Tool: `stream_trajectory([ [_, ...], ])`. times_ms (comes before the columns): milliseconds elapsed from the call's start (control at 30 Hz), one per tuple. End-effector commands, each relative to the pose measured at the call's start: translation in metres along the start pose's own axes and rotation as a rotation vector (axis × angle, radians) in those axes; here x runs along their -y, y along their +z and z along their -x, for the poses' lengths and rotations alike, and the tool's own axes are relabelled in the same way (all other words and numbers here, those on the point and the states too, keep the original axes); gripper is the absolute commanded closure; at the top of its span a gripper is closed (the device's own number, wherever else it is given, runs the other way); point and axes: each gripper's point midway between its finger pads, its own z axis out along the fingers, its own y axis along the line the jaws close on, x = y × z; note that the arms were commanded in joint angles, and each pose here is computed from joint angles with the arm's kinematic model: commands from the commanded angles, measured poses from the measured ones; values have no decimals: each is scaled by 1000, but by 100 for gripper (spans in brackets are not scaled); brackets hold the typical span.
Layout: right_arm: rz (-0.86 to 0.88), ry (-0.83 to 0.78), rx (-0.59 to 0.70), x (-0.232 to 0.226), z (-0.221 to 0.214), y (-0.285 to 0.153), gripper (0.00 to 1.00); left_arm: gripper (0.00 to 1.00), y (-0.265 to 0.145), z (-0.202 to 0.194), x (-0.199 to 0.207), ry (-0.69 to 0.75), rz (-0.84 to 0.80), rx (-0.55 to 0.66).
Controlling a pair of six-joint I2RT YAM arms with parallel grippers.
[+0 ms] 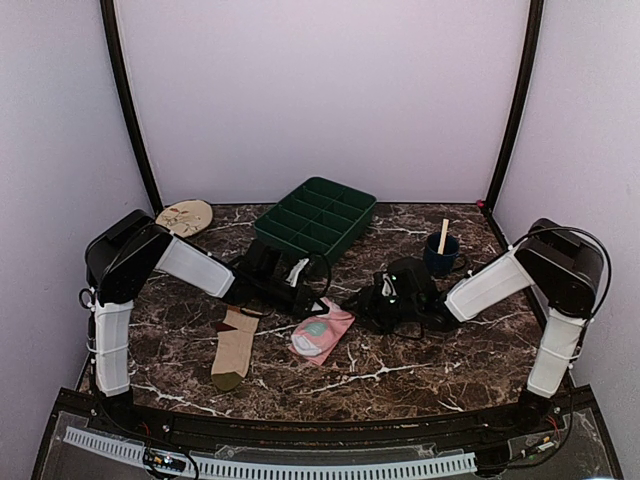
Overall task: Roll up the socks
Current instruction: Roll the sock at the center of the board.
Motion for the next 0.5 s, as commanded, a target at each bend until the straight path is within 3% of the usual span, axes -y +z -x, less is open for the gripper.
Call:
stream_trajectory([
  [0,-31,19,-46,15,-12,6,51,100,5,-32,-21,-53,44,-73],
  [233,-44,30,-60,23,-17,11,68,100,5,-32,-22,-51,45,-71],
  [467,-46,29,-77,25,-22,13,75,100,8,-32,-23,-58,41,-71],
])
